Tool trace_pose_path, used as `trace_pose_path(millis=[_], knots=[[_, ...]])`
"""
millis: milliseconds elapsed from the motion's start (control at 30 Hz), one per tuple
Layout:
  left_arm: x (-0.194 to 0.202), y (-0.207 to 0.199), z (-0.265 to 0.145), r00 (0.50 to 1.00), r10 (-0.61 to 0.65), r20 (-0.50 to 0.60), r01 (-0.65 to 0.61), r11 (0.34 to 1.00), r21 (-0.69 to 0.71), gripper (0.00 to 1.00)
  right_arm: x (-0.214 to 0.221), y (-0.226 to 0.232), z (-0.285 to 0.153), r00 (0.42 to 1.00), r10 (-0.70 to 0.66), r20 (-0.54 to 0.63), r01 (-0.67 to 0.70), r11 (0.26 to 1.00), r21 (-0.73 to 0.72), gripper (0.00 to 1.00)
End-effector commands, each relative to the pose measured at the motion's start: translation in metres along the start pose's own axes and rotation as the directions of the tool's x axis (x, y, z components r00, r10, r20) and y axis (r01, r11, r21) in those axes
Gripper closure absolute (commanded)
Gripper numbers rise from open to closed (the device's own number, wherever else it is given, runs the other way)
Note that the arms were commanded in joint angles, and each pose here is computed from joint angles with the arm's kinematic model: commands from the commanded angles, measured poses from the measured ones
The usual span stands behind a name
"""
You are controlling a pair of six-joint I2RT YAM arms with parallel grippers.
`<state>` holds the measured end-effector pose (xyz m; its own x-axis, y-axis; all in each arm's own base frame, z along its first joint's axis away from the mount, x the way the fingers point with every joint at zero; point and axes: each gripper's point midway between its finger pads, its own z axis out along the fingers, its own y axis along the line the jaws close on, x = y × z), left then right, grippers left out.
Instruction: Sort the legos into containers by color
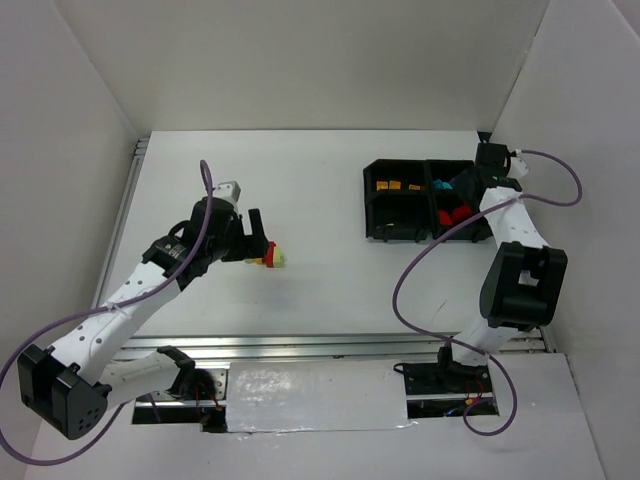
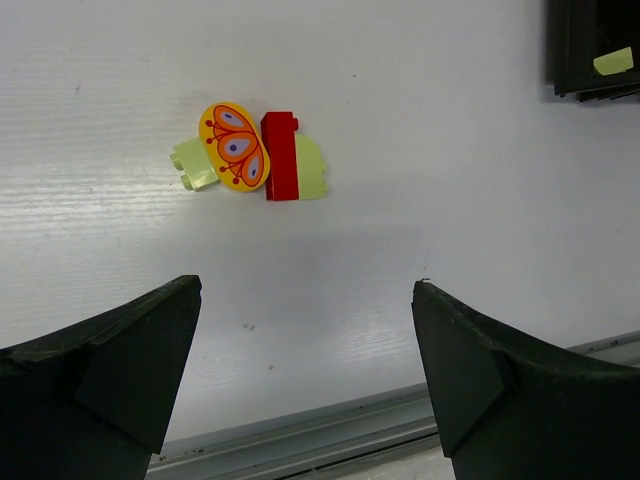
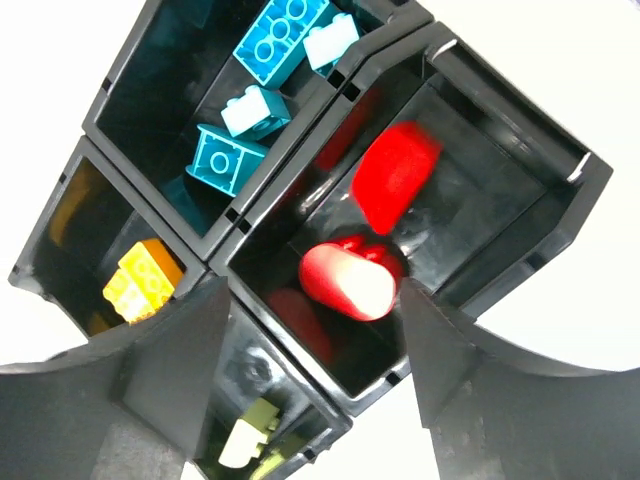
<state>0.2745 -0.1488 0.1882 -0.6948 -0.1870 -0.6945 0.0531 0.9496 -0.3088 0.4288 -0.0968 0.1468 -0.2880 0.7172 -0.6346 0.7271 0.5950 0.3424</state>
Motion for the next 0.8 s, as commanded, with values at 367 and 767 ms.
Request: trace_pose_path(millis=[367, 767], knots=[[-0.014, 0.052, -0.015, 0.983, -0.155, 0.099, 0.175, 0.954, -0.243, 0.01, 0.117, 0.163, -0.145, 0.867, -0.493, 0.079, 0.469, 0.75, -0.467, 0.01], [-0.046, 0.079, -0.075, 0.946, -0.107, 0.307, 0.194, 0.944, -0.268, 0.01, 0.389, 0.192, -0.202, 0.658, -0.752, -0.024, 0.631, 0.569, -0.528, 0.01]])
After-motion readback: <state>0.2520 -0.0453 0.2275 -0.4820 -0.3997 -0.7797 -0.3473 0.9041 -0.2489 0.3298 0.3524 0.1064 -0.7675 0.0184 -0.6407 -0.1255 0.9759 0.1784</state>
